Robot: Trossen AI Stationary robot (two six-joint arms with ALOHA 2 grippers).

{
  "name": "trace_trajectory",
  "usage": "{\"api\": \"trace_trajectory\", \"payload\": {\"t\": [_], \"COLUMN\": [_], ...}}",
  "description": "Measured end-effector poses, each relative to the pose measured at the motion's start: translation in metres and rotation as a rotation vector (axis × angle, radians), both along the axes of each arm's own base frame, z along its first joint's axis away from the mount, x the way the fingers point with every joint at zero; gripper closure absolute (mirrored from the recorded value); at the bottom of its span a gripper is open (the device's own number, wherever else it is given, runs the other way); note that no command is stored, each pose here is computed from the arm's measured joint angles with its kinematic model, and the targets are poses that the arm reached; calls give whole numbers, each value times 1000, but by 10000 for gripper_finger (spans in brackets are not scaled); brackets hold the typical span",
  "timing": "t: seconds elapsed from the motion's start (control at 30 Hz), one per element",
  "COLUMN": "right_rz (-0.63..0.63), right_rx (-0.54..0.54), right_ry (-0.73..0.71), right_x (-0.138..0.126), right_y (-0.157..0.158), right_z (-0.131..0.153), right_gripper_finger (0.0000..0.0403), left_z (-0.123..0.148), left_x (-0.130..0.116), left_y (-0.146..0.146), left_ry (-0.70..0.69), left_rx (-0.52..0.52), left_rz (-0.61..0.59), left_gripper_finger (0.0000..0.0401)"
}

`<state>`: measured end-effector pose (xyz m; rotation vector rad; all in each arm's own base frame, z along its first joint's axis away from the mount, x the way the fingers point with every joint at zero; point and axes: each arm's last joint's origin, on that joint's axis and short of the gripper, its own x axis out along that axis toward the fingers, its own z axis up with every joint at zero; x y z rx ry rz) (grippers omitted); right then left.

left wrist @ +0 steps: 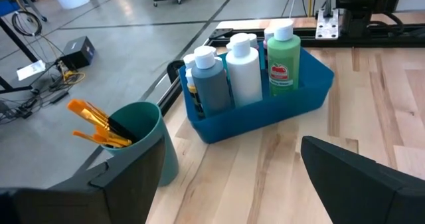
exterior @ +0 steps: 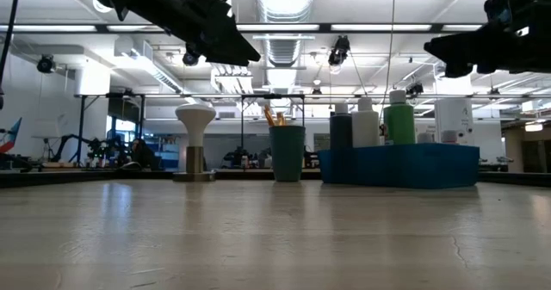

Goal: Pick & Place Paint Supplies
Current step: Return to Home Position

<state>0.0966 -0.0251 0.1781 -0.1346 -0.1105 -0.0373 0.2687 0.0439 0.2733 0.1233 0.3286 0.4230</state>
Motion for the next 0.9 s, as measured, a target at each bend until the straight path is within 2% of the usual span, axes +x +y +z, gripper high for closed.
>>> {"api": "trace_trajectory", "payload": {"t": [0.17,0.67,0.9], "right_rz": [6,5,7], "right_rx": [64,69,80], "right_ry": [42,88,86], "right_x": [3,6,6], "right_y": [-1,-2,-2], "right_z": [-4,-8,-8], "right_gripper_finger": [295,261,248], "left_z": [0,0,-2], "left_x": [0,0,-1], "left_y": [0,0,0], "left_ry": [1,2,-14], "left_rx": [0,-1,-89], "left_rz": [0,0,29], "left_gripper_finger": [46,46,46]}}
